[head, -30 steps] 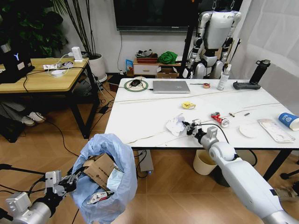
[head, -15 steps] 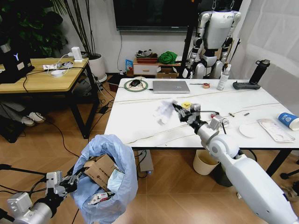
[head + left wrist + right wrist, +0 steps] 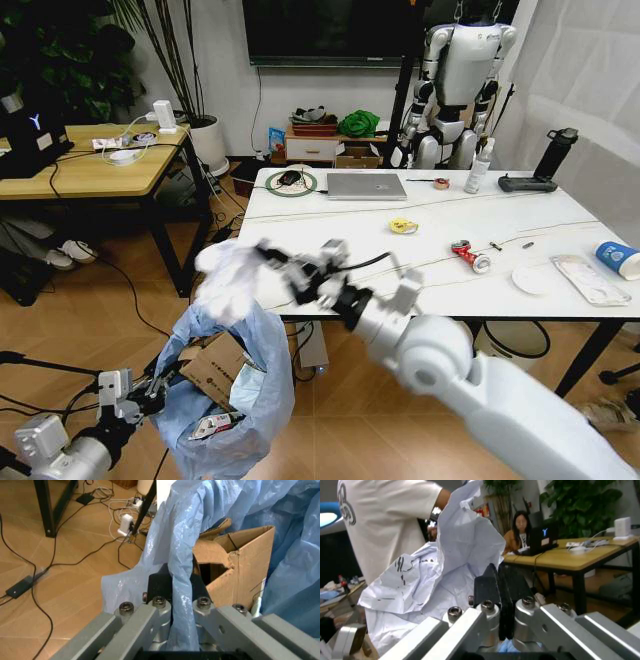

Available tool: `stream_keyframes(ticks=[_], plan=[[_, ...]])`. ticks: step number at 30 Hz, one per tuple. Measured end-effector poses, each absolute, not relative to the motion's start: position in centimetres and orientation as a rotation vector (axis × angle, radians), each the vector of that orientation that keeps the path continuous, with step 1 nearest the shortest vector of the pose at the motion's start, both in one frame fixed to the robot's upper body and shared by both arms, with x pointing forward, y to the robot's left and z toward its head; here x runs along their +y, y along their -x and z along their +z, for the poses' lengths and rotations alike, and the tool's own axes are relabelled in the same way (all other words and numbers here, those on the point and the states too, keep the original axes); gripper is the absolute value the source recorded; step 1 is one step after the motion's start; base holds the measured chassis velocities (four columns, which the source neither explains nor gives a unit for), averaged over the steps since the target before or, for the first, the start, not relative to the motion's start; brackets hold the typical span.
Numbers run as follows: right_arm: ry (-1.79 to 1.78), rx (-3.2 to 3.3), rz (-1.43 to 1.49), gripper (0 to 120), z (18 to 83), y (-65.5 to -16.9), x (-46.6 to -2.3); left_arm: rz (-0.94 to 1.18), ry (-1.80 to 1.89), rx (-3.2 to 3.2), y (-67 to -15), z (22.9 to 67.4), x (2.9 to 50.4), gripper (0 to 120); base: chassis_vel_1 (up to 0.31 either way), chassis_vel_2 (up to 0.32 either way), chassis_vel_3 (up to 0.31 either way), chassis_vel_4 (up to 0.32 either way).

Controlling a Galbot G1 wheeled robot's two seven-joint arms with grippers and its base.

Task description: Pick up the trash bin and place the trash from the table into it.

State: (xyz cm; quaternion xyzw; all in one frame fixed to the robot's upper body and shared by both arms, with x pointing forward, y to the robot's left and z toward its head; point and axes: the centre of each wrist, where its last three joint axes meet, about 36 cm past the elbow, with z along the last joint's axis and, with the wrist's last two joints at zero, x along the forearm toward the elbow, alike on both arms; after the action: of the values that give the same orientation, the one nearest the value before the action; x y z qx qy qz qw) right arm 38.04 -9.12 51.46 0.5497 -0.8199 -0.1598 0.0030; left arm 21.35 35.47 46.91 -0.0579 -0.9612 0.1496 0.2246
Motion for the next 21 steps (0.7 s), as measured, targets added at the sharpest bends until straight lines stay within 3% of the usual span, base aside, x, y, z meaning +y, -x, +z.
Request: stream_keyframes(ticks=[9,21], plan=[[-1.719,-2.514,-0.354,0,46.1,-36.8,-7.0,0.424,0.156,-2.647,-21.3,46.9,35.2,0,0.000,0.000,0.000,0.000],[-1.634,-2.576,-0.183,40,44.3,-36.7,-9.5,0.427,0.157,-2.639,-21.5,46.6,35.1,0,0.000,0.000,0.000,0.000]])
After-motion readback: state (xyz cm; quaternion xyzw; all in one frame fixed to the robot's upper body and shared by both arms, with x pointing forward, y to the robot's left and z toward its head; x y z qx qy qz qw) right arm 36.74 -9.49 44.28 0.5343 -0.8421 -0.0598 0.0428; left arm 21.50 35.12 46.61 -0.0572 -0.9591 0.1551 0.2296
